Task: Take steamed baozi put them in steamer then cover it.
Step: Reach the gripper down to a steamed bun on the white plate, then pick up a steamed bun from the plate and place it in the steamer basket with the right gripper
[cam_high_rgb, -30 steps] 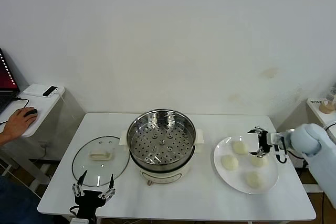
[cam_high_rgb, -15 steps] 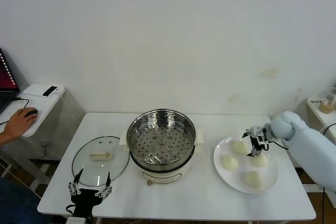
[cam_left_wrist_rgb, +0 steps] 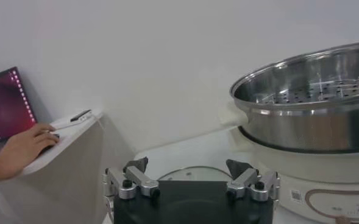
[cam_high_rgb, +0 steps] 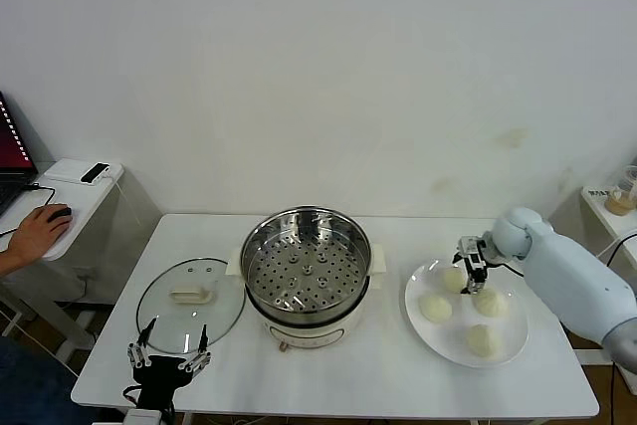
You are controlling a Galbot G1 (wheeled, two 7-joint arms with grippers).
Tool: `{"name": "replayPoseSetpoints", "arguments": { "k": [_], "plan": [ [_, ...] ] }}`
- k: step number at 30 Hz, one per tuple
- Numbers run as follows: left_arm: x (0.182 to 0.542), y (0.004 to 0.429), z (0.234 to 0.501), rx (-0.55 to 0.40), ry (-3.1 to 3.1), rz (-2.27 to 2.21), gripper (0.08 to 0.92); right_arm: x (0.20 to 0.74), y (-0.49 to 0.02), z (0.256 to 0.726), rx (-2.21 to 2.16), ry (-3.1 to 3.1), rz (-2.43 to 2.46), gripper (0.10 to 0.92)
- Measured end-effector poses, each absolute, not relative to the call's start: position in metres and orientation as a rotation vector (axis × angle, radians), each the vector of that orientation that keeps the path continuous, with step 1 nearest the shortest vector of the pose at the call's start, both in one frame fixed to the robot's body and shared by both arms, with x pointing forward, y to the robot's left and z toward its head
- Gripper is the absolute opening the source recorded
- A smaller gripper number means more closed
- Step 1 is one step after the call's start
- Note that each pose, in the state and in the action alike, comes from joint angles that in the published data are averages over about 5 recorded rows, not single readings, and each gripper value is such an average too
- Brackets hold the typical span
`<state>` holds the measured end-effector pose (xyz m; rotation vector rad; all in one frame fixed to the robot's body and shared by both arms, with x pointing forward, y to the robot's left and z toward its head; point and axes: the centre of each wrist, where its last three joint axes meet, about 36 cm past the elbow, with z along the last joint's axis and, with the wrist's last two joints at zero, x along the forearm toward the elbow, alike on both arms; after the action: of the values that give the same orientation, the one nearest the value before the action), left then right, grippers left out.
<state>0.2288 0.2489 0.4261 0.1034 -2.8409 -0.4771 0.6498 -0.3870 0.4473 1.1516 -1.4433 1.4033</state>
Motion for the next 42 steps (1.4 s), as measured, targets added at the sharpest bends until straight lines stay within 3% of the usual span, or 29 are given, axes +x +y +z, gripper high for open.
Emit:
{"name": "replayPoseSetpoints", "arguments": {
  "k": [11, 20, 31, 42],
  "plan": [
    [0.229, 0.248, 0.427, 0.101, -2.846, -0.475, 0.823, 0.652, -0.387, 0.446, 1.144, -1.427, 1.395, 0.610],
    [0.230, 0.248, 0.428, 0.087, -2.844, -0.482, 0.823, 0.651, -0.387, 0.470, 1.175, -1.431, 1.410, 0.602],
    [0.235, 0.251, 0.425, 0.066, -2.844, -0.485, 0.823, 0.659, -0.373, 0.557, 1.223, -1.504, 1.492, 0.603],
    [0.239, 0.256, 0.423, 0.057, -2.842, -0.488, 0.823, 0.682, -0.295, 0.661, 1.348, -1.602, 1.642, 0.602]
  ]
}}
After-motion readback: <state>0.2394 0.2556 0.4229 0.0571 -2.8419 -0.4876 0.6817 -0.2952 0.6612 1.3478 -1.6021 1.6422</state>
